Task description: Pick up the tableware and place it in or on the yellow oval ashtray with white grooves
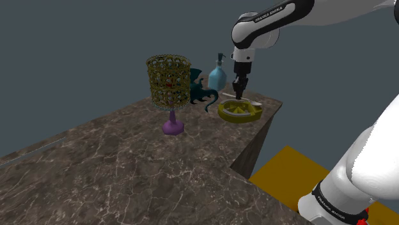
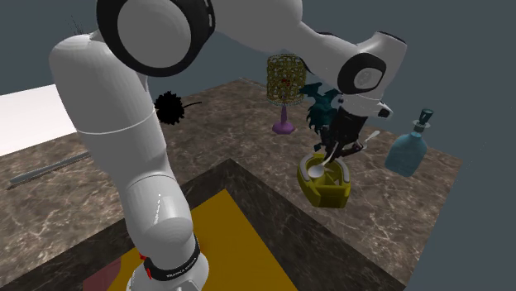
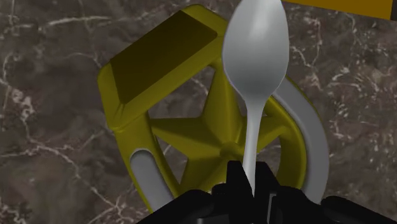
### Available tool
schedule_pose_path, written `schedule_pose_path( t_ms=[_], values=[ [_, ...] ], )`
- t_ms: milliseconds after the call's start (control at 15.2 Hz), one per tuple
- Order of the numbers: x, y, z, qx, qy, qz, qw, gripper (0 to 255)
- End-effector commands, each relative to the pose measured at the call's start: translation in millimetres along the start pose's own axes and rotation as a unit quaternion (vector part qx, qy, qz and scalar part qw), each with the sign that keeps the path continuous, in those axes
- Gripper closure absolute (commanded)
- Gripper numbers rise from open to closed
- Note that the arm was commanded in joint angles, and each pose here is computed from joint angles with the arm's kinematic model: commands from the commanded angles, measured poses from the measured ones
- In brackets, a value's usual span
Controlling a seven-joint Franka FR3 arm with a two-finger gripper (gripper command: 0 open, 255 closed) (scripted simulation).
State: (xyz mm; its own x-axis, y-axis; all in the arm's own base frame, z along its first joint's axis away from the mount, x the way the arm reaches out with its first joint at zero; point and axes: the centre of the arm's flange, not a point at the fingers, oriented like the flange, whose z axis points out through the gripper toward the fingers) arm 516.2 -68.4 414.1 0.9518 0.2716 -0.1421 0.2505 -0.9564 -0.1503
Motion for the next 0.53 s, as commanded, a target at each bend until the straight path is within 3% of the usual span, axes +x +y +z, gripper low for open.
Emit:
schedule_pose_path(
  t_ms=[0, 198, 462],
  values=[
    [1, 2, 11, 0.0, 0.0, 0.0, 1.0, 255],
    [4, 5, 29, 0.0, 0.0, 0.0, 1.0, 255],
    [4, 5, 29, 0.0, 0.0, 0.0, 1.0, 255]
  ],
)
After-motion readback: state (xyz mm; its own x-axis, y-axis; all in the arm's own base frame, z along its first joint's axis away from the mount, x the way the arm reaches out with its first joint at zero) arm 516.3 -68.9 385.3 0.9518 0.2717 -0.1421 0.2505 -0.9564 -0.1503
